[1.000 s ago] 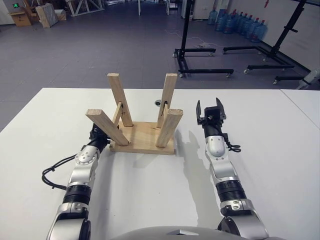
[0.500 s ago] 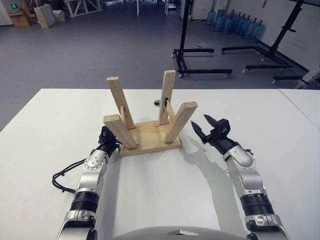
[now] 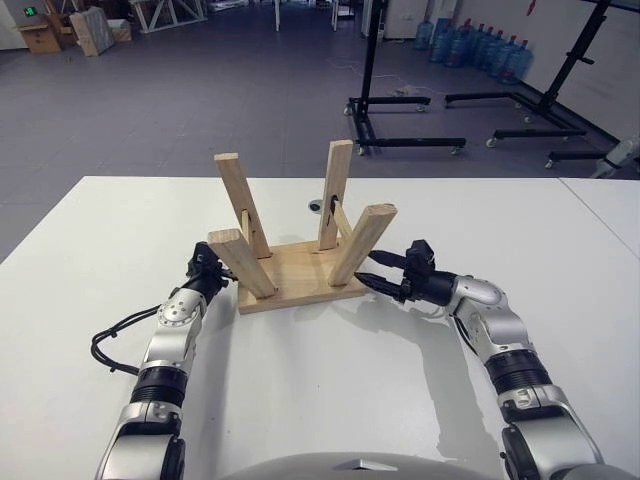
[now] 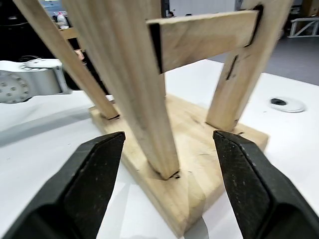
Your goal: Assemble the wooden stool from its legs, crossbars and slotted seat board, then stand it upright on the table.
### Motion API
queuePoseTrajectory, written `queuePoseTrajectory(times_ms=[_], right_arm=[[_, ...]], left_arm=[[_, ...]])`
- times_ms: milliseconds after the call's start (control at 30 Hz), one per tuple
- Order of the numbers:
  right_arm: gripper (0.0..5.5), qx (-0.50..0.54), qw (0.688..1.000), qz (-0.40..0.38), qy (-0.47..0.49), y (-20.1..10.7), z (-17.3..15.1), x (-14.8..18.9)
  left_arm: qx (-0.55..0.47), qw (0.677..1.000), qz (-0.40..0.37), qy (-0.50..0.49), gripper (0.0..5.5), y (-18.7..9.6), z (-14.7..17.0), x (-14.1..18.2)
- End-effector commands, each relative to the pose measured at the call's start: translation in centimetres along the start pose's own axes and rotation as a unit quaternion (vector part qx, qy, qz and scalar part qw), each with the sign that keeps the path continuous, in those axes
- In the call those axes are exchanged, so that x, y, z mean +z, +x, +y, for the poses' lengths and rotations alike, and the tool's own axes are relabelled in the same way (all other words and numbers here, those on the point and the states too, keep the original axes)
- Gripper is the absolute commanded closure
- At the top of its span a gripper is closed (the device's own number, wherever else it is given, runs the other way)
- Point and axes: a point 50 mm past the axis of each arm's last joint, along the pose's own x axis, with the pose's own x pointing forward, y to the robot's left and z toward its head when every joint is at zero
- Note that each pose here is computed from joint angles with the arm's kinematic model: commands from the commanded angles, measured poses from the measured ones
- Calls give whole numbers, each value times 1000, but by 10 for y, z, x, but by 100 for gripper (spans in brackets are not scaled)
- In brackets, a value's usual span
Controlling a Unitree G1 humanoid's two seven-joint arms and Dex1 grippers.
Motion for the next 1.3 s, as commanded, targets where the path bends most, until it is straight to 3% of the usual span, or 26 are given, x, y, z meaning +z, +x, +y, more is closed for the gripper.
queuePoseTrajectory(times_ms=[33,167,333,433,600,700,800,933,1133,1300], right_arm=[[223,54,998,14,1,15,9,0],[223,69,998,3,-5,28,10,2],[280,60,998,3,-17,30,7,1],[334,68,997,3,-21,30,8,3],[419,87,996,2,-26,34,12,5],[425,102,994,9,-29,35,13,5],[432,118,992,17,-30,36,13,6],[438,137,990,27,-33,37,13,7],[438,170,985,29,-18,35,17,10],[439,203,973,44,101,20,26,20]], left_arm=[[-3,1000,-1,15,154,4,5,5],[-2,1000,-3,17,154,5,7,6],[-38,999,-29,16,154,0,10,18],[-91,992,-58,72,154,-11,36,42],[-137,978,-44,151,154,-23,92,76],[-251,949,0,192,154,-31,87,67],[-396,892,51,213,154,-44,67,53],[-466,847,89,239,154,-50,59,49],[-459,854,60,237,154,-34,47,51],[-465,855,95,211,154,-66,69,52]])
